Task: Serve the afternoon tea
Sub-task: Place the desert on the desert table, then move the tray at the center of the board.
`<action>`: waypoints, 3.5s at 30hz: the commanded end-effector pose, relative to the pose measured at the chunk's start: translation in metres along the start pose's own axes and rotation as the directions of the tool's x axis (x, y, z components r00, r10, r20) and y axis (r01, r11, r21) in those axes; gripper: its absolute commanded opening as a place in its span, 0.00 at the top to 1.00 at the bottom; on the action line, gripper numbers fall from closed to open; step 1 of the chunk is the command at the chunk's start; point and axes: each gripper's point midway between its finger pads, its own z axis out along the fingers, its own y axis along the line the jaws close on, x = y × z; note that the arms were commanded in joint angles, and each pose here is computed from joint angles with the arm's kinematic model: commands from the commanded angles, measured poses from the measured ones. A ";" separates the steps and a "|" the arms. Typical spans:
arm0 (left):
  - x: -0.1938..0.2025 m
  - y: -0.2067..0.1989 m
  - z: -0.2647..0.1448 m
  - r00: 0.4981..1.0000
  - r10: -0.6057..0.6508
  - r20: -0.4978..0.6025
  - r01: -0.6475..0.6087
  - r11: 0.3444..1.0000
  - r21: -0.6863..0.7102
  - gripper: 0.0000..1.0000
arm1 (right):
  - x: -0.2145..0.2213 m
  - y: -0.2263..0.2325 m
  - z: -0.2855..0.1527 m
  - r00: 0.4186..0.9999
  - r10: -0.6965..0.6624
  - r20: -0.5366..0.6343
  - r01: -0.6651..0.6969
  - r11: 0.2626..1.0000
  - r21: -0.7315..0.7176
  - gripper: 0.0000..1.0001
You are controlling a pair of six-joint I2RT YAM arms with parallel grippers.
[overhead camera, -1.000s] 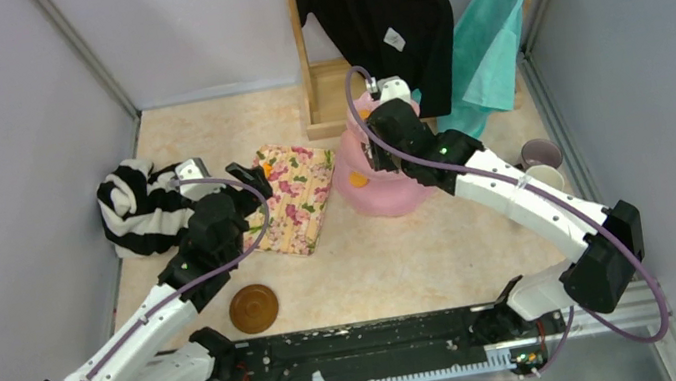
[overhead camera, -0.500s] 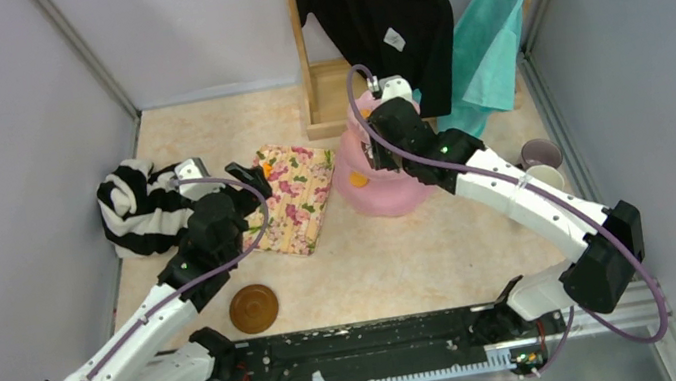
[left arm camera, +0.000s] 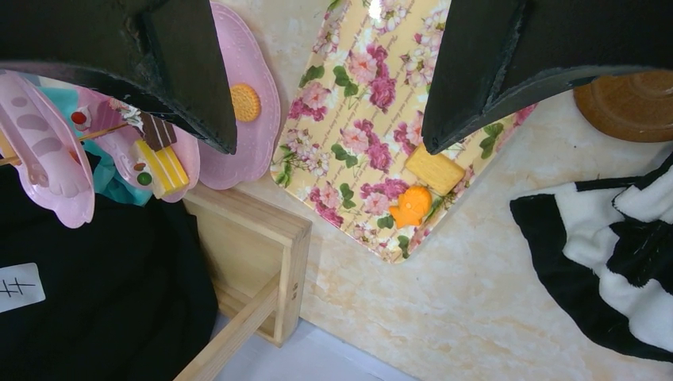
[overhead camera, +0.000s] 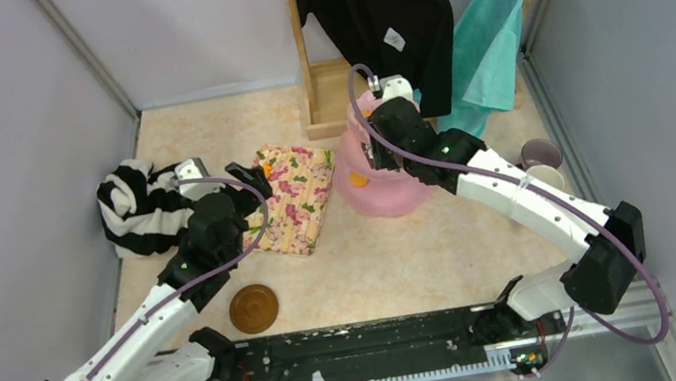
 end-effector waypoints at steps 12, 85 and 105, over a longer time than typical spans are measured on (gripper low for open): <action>-0.005 -0.003 0.000 1.000 -0.026 0.007 0.026 1.000 0.010 0.09 | -0.040 0.001 -0.027 0.990 0.073 0.123 -0.068 0.997 -0.045 0.61; 0.001 -0.005 0.006 0.999 -0.029 -0.015 0.029 1.000 -0.010 0.10 | -0.034 -0.007 -0.052 0.986 0.071 0.148 -0.058 0.994 -0.094 0.64; -0.006 0.007 0.008 0.999 -0.035 0.024 0.037 0.996 -0.083 0.10 | -0.032 -0.014 -0.069 0.978 0.042 0.206 -0.016 0.992 -0.126 0.76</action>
